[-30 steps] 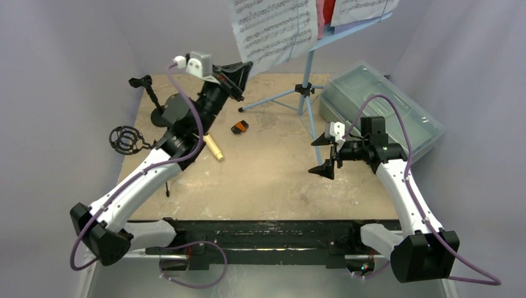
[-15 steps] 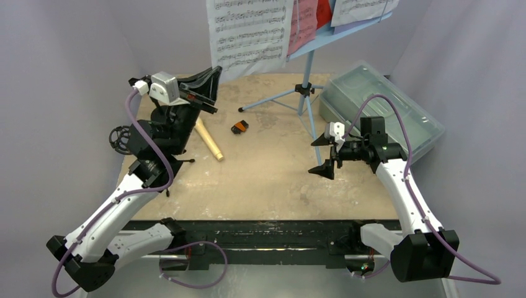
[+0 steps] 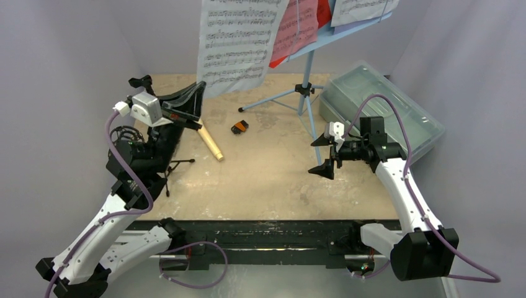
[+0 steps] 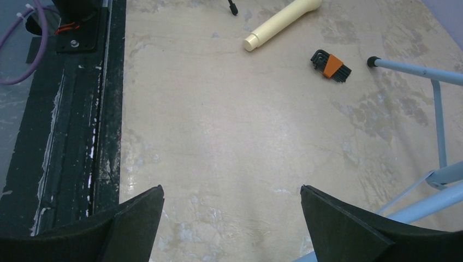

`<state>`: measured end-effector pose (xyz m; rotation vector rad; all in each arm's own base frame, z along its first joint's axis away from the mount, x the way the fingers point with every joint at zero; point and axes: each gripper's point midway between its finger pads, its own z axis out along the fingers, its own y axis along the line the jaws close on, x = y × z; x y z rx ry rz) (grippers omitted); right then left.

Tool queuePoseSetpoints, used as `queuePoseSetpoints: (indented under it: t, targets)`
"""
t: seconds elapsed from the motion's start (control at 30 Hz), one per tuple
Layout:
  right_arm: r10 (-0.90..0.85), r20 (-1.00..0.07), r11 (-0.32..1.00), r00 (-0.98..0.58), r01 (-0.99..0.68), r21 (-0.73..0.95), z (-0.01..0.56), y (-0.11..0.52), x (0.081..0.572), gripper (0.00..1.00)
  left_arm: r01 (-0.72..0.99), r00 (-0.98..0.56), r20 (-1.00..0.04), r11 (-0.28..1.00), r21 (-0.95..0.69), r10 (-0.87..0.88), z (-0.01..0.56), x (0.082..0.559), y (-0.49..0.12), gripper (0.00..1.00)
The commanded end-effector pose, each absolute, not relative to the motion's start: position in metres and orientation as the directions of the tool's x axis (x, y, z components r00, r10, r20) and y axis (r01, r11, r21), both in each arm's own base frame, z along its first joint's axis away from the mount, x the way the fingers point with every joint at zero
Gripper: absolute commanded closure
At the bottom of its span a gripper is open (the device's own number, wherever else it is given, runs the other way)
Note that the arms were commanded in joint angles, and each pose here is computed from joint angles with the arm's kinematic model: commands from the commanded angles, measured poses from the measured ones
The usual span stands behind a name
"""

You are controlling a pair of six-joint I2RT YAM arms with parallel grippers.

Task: Pack up the instrument practice props
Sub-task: Pick up the sheet music from the music stand, then place the sheet music at the center of the board.

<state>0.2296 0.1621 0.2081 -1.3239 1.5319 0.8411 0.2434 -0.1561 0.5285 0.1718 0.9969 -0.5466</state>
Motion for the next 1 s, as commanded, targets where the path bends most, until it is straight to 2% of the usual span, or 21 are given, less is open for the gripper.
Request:
queuePoseSetpoints:
  t: [0.0, 0.23, 0.63, 0.8, 0.97]
  targets:
    - [-0.363, -0.932, 0.193, -0.009, -0.979, -0.065, 0.203, 0.161, 0.23, 0.01, 0.52, 0.404, -0.839, 0.846, -0.116, -0.364, 0.512, 0.231, -0.149, 1.0]
    - [-0.364, -0.931, 0.193, -0.012, -0.979, -0.063, 0.202, 0.16, 0.231, 0.01, 0.425, 0.329, -0.857, 0.873, -0.239, -0.396, 0.472, 0.23, -0.121, 1.0]
    - [-0.366, -0.93, 0.194, -0.016, -0.979, -0.06, 0.202, 0.16, 0.231, 0.01, 0.117, 0.126, -0.895, 0.902, -0.415, -0.428, 0.347, 0.257, -0.09, 1.0]
    - [-0.367, -0.93, 0.192, -0.017, -0.98, -0.058, 0.201, 0.16, 0.23, 0.01, 0.028, 0.088, -0.917, 0.921, -0.388, -0.389, 0.318, 0.277, -0.093, 1.0]
    - [-0.368, -0.93, 0.189, -0.013, -0.98, -0.061, 0.202, 0.16, 0.229, 0.01, -0.045, 0.047, -0.964, 0.964, -0.263, -0.261, 0.308, 0.317, -0.1, 1.0]
